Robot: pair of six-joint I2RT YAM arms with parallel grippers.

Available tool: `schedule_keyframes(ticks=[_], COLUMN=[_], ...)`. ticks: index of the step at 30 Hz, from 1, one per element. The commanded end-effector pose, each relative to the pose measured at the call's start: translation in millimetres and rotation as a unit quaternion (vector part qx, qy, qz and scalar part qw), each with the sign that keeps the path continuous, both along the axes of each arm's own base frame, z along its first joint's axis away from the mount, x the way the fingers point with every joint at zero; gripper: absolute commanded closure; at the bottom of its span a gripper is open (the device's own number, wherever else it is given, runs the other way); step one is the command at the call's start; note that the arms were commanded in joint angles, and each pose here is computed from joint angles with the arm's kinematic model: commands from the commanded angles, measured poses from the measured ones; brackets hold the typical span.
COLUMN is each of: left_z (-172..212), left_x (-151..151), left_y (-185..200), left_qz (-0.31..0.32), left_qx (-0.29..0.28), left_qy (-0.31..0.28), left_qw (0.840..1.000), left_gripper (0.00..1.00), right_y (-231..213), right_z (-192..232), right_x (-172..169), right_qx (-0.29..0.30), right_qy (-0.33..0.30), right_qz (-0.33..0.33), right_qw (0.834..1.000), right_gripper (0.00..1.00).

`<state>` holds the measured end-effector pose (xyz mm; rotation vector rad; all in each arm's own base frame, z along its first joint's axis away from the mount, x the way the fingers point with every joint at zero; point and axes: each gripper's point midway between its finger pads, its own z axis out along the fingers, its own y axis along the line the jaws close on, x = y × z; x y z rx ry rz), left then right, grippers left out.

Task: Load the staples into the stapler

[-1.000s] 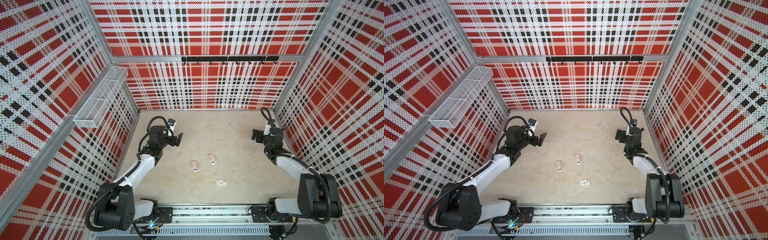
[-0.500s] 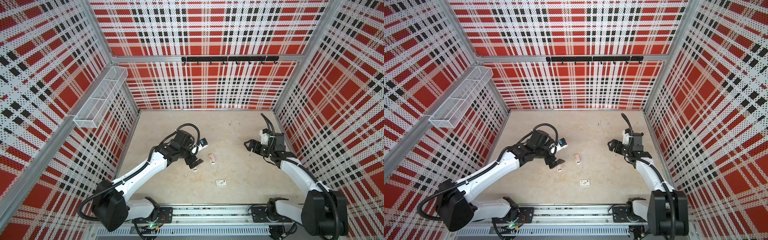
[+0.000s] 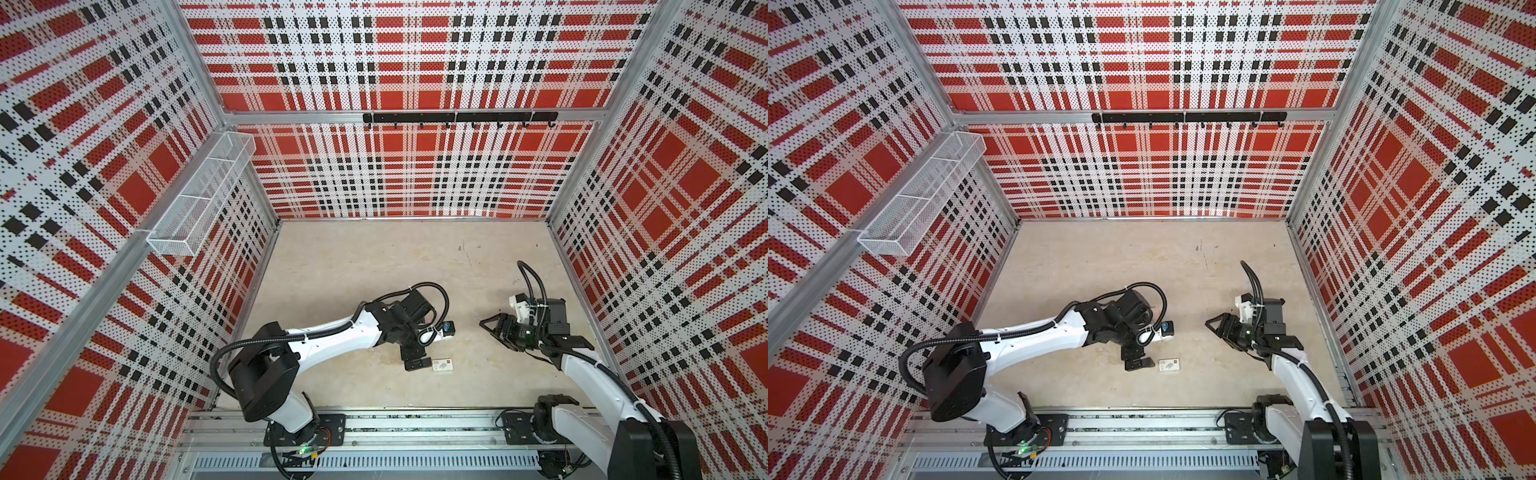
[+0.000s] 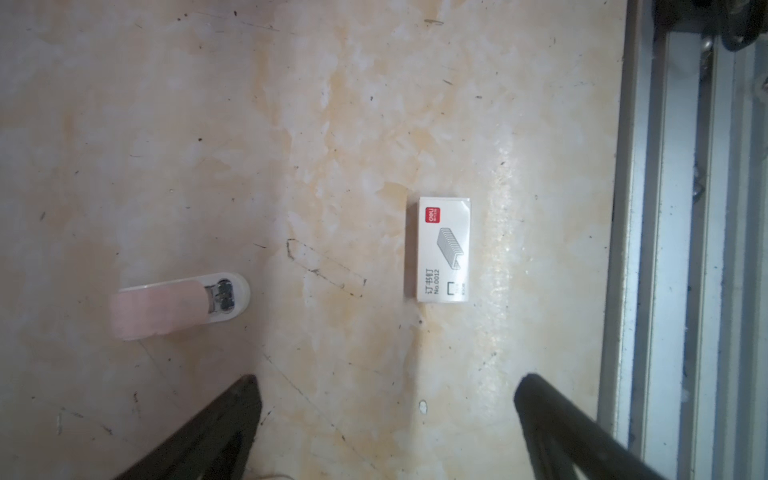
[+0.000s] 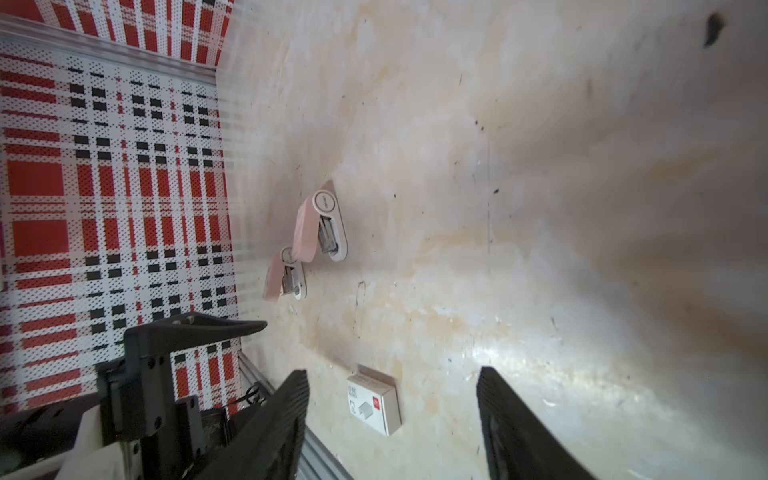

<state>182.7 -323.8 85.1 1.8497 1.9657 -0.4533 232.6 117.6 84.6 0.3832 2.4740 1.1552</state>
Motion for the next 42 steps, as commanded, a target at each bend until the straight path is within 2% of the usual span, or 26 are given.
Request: schedule_keyframes(ticks=[1,11,15,22,25,42], left_z=[-14,-35,-40,-57,-61,-74], left_x=[0,-2,-10,-18,-24,-19], left_y=[-12,-21,-24,-28,-27,-26], left_qz=[-0.005,0.014,0.000,-0.006,-0.015,-0.003], left_qx=[-0.006,-0.019,-0.022,-0.016,-0.011,0.001], left_qy=[-0.004,-0.018,-0.011,0.016,0.022,0.010], left_qw=[1.000,1.000,1.000,1.000,1.000,1.000], left_gripper=[0.06,0.13,0.16,0.21,0.24,0.38], right_y=[15,43,53,67,68,72], right_z=[1,-23,-30,-35,-40,-42], right_x=[-12,-29,-35,-42,-44,-57], right_qx=[0.052,0.057,0.074,0.065,0.065,0.074], right_qy=[0.010,0.059,0.068,0.076,0.081,0.086], right_qz=[0.024,0.076,0.088,0.118,0.119,0.138], right_qw=[0.998,0.994,0.991,0.988,0.987,0.984], right_gripper=[0.35,0.38,0.43,0.43,0.51,0.49])
